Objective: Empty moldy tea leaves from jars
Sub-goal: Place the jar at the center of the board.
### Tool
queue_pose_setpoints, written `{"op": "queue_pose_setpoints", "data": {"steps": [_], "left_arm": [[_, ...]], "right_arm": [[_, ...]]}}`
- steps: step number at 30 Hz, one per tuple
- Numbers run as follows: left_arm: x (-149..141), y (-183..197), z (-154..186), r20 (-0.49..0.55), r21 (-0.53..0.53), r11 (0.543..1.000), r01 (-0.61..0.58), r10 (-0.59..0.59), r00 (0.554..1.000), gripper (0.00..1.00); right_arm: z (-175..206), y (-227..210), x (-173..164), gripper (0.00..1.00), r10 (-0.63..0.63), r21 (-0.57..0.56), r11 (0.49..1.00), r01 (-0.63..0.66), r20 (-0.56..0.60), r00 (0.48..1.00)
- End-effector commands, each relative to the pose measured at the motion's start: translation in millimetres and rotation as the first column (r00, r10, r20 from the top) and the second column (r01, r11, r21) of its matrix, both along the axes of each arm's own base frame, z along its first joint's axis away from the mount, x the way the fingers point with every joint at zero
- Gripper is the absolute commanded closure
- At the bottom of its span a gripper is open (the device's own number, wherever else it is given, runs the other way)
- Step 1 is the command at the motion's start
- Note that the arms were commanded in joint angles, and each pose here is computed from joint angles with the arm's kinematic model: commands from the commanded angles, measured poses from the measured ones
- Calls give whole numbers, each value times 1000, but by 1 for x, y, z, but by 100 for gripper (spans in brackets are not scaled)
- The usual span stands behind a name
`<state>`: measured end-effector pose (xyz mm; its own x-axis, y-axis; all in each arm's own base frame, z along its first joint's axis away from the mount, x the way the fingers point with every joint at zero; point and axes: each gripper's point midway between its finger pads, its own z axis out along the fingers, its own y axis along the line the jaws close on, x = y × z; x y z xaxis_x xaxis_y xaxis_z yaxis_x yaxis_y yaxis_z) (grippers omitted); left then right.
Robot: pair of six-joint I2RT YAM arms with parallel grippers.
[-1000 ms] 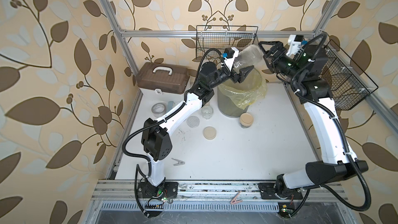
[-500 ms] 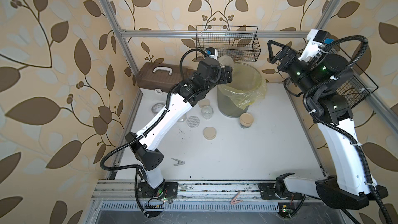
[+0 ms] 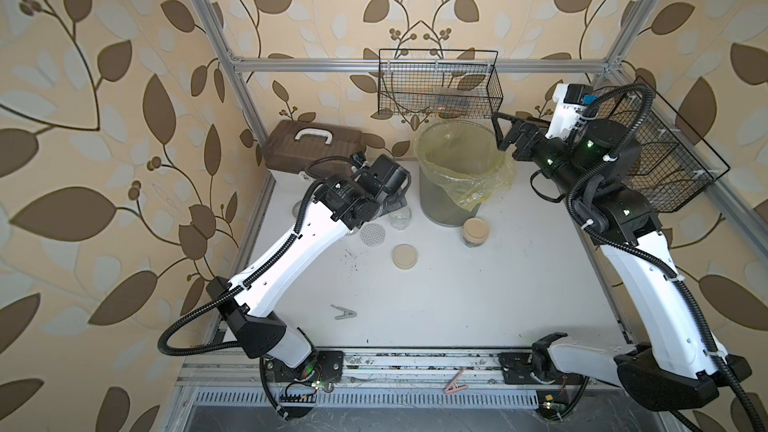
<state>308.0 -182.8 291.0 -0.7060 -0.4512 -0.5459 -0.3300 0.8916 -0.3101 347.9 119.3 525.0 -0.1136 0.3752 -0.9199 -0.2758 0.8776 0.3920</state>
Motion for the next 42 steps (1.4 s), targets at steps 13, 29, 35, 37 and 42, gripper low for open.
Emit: {"op": "queue_pose_setpoints", "data": {"steps": [13, 29, 35, 37, 42], "left_arm": [[-16, 11, -111, -222, -35, 989, -141, 130, 966, 88], [-5, -3, -201, -464, 19, 999, -45, 49, 884, 88], [-11, -1, -224, -517, 45, 999, -24, 44, 855, 83], [-11, 0, -227, -528, 56, 998, -11, 39, 848, 78], [-9, -2, -229, -531, 59, 998, 9, 24, 847, 43]], "right_arm": [[-25, 0, -34, 0, 46, 19, 999, -45, -56, 997], [-32, -9, -43, 0, 13, -10, 1000, -14, -86, 996], [-32, -12, -46, 0, 0, -23, 1000, -2, -89, 996], [-31, -14, -46, 0, -5, -28, 1000, 3, -88, 996], [-29, -15, -48, 0, -6, -38, 999, 3, -87, 996]]}}
